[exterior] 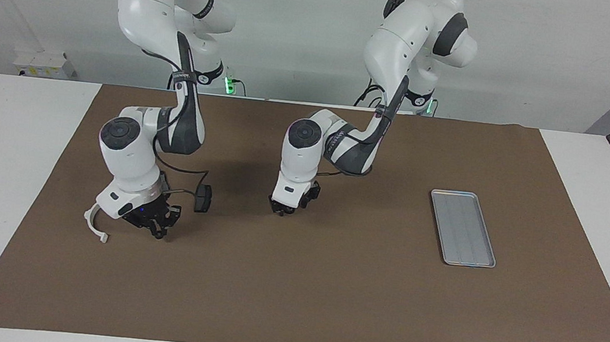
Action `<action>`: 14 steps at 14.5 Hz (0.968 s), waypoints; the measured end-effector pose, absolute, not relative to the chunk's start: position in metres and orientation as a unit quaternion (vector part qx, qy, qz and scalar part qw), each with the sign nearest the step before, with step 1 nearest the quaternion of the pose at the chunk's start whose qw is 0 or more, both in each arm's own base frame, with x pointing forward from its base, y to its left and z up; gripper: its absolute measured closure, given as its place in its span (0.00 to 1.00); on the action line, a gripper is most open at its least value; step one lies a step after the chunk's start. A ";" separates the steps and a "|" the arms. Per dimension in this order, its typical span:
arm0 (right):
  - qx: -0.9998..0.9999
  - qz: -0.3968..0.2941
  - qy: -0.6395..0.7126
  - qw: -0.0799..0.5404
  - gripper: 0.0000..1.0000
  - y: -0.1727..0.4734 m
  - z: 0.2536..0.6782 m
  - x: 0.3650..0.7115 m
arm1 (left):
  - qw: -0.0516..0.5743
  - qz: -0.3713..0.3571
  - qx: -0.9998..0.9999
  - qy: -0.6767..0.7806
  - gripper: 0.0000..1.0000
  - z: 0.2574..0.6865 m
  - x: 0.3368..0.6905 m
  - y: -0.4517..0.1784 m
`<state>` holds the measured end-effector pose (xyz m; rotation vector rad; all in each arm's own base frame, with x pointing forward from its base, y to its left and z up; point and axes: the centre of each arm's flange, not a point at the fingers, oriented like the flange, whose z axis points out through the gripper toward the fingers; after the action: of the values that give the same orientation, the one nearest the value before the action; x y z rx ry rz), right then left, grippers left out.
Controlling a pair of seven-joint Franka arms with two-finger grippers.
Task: Pick bearing gear from pile to tray
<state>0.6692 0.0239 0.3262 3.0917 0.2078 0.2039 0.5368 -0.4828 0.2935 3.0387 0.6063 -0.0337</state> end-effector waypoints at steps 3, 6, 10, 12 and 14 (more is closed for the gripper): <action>0.995 0.070 0.067 0.018 0.77 0.025 0.341 0.674 | 0.021 -0.010 0.980 0.196 0.65 0.296 0.536 -0.481; 0.995 0.076 0.068 0.018 0.77 0.027 0.350 0.679 | 0.019 -0.011 0.980 0.199 0.65 0.296 0.536 -0.481; 0.995 0.073 0.068 0.018 0.77 0.027 0.361 0.682 | -0.008 -0.023 0.976 0.215 0.65 0.310 0.548 -0.462; 0.995 0.072 0.068 0.018 0.77 0.028 0.366 0.684 | -0.007 -0.018 0.973 0.228 0.65 0.341 0.566 -0.431; 0.996 0.068 0.059 0.015 0.77 0.034 0.368 0.683 | -0.011 -0.019 0.975 0.219 0.65 0.371 0.575 -0.392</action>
<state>0.6834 0.0344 0.3676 3.0981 0.1828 0.2129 0.5751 -0.3922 0.3706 3.0869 0.6936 -0.0607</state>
